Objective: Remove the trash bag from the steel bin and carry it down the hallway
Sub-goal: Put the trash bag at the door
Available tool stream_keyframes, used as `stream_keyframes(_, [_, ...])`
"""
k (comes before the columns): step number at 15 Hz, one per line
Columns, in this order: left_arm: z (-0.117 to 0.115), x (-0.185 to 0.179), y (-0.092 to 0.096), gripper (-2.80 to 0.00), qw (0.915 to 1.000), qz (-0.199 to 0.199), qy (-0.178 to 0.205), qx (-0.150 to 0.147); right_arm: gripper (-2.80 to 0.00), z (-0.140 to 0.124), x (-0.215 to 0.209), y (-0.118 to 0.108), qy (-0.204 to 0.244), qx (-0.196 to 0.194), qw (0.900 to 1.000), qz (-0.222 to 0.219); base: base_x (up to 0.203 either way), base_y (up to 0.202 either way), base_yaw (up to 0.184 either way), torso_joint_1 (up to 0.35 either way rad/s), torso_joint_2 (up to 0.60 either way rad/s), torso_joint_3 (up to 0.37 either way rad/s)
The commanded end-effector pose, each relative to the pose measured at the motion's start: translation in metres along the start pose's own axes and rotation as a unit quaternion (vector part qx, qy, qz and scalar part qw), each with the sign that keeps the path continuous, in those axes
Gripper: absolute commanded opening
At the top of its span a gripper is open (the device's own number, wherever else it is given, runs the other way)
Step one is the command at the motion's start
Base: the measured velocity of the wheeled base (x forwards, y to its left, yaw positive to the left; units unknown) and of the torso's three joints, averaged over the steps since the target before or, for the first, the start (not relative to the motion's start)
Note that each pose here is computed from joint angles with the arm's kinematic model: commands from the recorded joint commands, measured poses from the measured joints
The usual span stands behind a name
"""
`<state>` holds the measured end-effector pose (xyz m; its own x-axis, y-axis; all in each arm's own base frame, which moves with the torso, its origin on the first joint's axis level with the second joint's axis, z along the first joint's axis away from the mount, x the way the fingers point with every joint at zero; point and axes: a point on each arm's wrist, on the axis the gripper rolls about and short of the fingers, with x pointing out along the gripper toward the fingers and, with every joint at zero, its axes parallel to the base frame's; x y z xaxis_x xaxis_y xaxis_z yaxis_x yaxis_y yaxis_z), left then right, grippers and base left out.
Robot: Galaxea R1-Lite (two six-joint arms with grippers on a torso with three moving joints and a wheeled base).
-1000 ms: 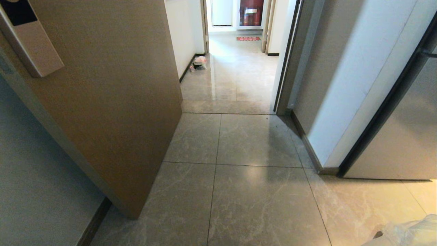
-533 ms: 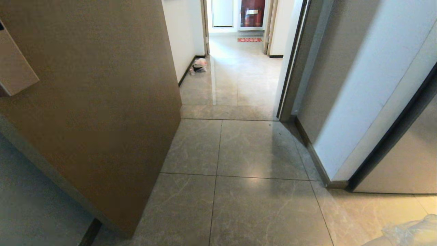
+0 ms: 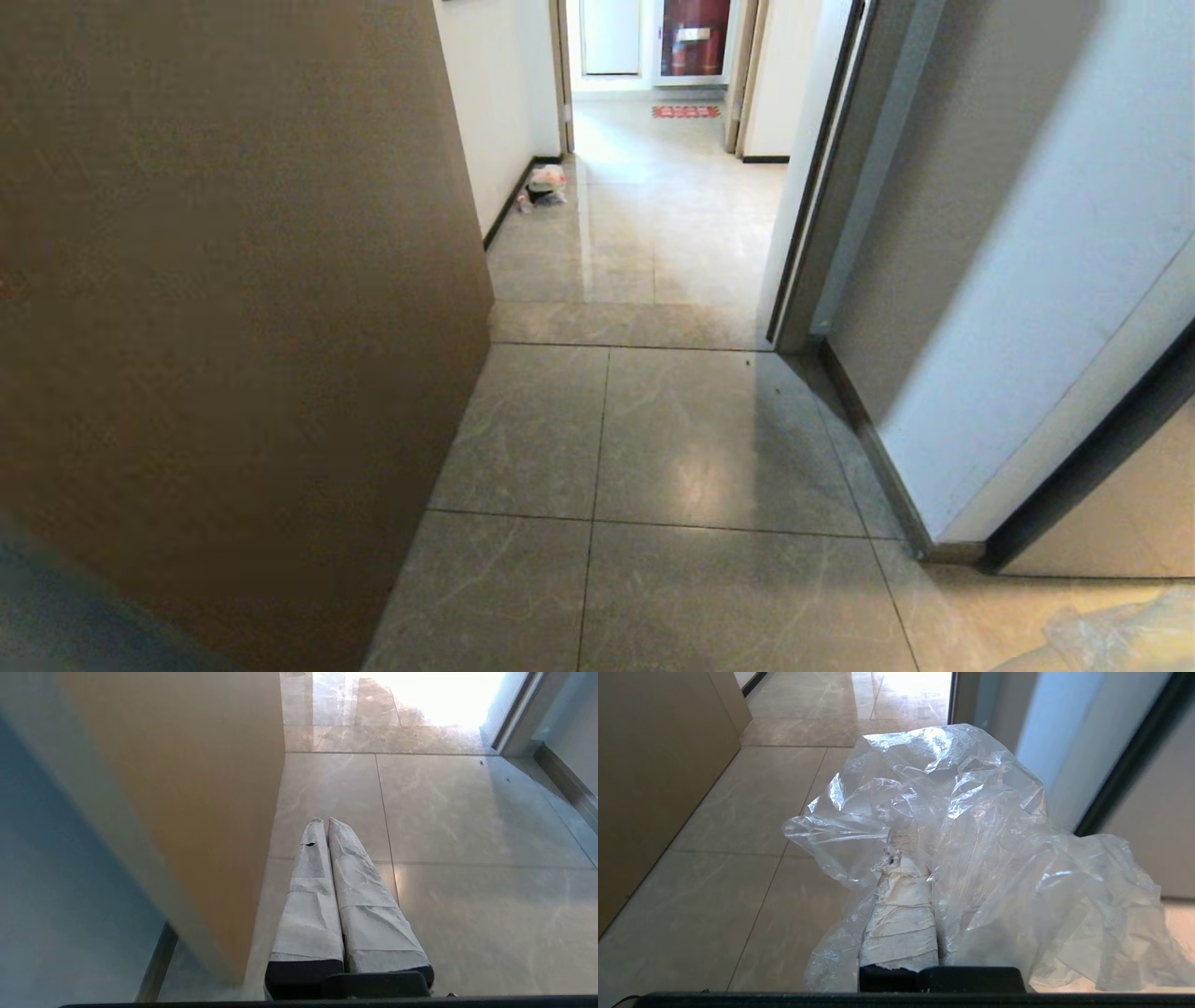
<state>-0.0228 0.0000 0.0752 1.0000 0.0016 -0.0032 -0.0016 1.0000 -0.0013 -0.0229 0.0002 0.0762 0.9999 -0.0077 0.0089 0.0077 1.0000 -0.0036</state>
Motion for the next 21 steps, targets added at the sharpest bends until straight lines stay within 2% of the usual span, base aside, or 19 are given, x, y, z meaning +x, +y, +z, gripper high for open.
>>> stream_keyframes(1, [0.0, 0.0, 0.0, -2.8, 1.0, 0.0, 0.0, 0.0, -2.8, -0.0004, 0.0001, 0.0, 0.0, 0.0, 1.0, 0.0, 0.188, 0.0, 0.004, 0.002, 0.0, 0.007])
stream_keyframes(21, [0.0, 0.0, 0.0, -2.8, 1.0, 0.0, 0.0, 0.0, -2.8, -0.0004, 0.0001, 0.0, 0.001, 0.0, 1.0, 0.0, 0.191, 0.0, 0.001, 0.002, 0.0, 0.002])
